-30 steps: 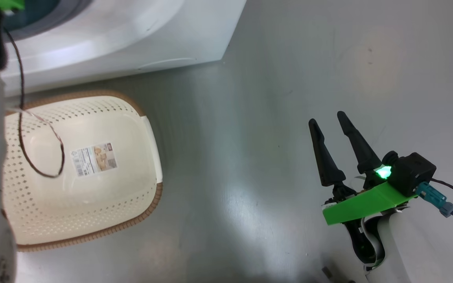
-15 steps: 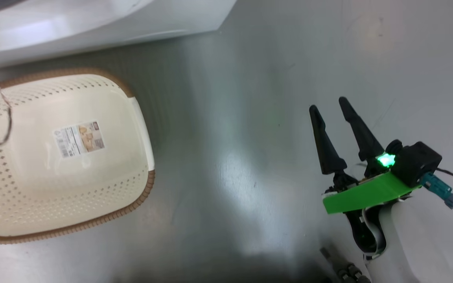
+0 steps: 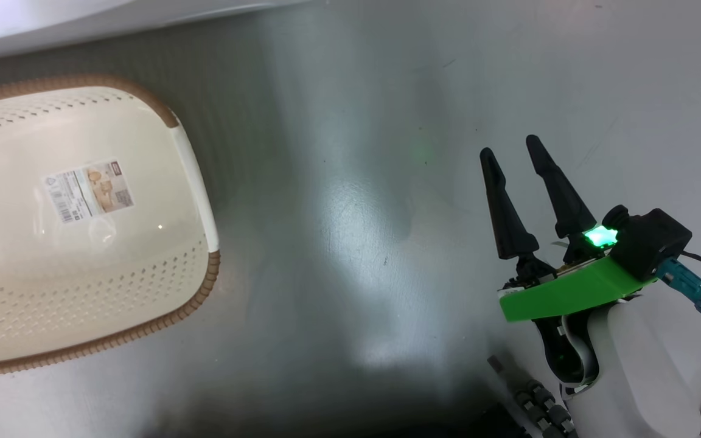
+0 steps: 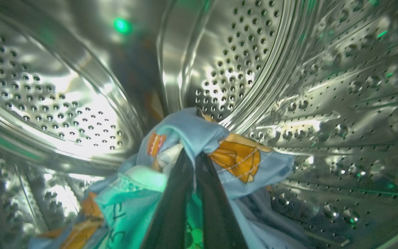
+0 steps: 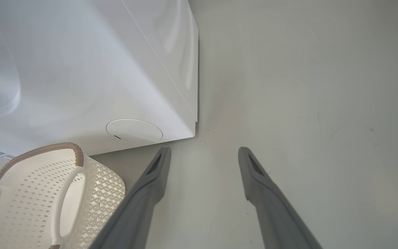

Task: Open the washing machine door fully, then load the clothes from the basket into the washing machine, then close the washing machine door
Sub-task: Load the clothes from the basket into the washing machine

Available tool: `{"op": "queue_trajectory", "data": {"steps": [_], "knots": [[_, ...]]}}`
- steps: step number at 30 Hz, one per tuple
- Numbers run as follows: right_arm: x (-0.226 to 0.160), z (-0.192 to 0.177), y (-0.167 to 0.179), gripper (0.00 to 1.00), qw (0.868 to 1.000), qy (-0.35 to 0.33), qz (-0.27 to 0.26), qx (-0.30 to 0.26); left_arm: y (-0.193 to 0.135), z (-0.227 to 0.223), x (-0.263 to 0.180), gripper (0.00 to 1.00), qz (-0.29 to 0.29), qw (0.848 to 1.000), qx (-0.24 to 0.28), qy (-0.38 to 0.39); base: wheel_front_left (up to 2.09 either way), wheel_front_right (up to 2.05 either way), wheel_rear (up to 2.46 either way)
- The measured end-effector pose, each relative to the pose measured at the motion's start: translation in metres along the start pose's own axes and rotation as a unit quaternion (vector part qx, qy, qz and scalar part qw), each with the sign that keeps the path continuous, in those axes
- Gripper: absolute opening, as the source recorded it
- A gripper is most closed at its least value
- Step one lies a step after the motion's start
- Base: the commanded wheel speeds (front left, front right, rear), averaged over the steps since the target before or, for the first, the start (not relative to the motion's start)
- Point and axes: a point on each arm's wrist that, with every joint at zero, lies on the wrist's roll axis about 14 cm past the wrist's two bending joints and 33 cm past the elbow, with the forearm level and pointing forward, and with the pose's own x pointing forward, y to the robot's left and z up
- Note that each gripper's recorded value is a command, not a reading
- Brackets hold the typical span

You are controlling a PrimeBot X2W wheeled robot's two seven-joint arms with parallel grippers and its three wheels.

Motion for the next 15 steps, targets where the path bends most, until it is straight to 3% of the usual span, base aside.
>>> {"op": "queue_trajectory", "data": {"steps": [3,9,10,11,15], "knots": [[0.000,-0.006,-0.003,1.00,1.000,0.007,-0.003,0.001,0.001,-0.029,0.000,0.00,0.004,0.998,-0.017,0.055,0.00,0.00,0.00],[0.001,-0.008,-0.004,1.00,1.000,0.009,-0.005,0.005,0.005,-0.042,-0.002,0.00,0.007,0.996,-0.022,0.086,0.00,0.00,0.00],[0.001,-0.008,-0.004,1.00,1.000,0.009,-0.004,0.005,0.006,-0.043,-0.002,0.20,0.006,0.996,-0.020,0.085,0.00,0.00,0.00],[0.001,-0.008,-0.003,1.00,1.000,0.008,-0.004,0.005,0.007,-0.043,-0.002,1.00,0.007,0.996,-0.019,0.085,0.00,0.00,0.00],[0.005,-0.003,-0.001,1.00,1.000,0.001,-0.001,0.004,0.013,-0.044,-0.005,1.00,0.018,0.996,-0.023,0.085,0.00,0.00,0.00]]}}
